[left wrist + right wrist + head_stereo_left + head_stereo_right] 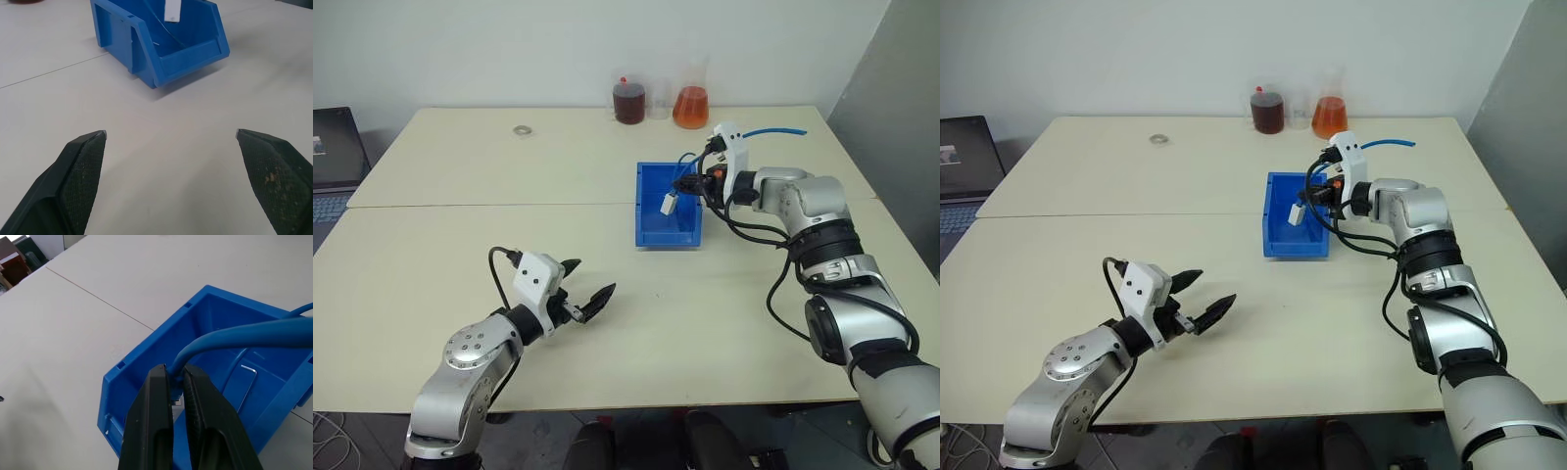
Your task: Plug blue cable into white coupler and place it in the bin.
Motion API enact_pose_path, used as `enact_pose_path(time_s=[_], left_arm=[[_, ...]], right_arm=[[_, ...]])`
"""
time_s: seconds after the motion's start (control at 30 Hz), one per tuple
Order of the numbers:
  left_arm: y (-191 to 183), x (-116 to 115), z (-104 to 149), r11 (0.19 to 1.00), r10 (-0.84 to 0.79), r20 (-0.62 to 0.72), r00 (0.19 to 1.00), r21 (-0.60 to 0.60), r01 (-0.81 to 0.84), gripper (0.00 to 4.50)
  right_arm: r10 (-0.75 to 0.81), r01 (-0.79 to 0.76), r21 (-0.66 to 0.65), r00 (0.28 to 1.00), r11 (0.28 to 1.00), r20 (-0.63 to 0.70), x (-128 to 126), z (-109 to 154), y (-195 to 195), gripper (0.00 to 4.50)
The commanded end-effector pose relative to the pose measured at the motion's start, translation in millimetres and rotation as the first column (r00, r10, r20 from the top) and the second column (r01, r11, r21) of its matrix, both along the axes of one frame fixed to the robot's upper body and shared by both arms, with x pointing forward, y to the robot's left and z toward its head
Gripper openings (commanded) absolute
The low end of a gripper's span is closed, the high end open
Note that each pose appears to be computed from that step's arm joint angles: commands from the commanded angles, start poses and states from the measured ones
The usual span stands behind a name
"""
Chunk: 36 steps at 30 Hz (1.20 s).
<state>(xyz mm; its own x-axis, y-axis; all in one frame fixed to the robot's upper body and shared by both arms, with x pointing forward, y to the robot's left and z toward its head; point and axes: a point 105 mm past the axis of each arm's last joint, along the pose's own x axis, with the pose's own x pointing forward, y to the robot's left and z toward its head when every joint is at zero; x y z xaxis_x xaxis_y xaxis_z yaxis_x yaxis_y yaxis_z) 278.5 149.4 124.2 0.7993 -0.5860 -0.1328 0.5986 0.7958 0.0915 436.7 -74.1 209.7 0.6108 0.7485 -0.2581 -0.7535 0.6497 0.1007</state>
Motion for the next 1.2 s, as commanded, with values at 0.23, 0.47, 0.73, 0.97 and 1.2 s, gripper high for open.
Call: enact_pose_path(time_s=[0.23, 0.47, 0.73, 0.97, 1.2], left_arm=[[-12, -4, 36, 1.0, -0.014, 0.076, 0.997, 0.022, 0.012, 4.5], [-16, 1, 38, 1.0, -0.009, 0.064, 0.998, 0.014, 0.008, 4.5], [-12, -5, 31, 1.0, -0.011, 0.046, 0.999, 0.007, 0.01, 4.5], [-4, -2, 20, 1.0, 0.013, 0.018, 1.0, 0.008, -0.014, 4.5], [18, 15, 1, 0.984, 0.174, -0.026, 0.984, 0.048, -0.173, 4.5]], right_arm=[[-0.007, 0.007, 0.003, 0.998, 1.0, 0.063, 12, 12, 3, 2.09], [-0.075, 0.075, 0.013, 0.995, 0.997, 0.063, 19, 14, -6, 3.69], [-0.252, 0.243, 0.112, 0.965, 0.964, 0.077, 31, 42, -33, 4.46], [-0.315, 0.309, 0.116, 0.949, 0.944, 0.033, 28, 41, -56, 4.46], [-0.394, 0.393, 0.133, 0.919, 0.91, -0.02, 19, 22, -78, 4.46]])
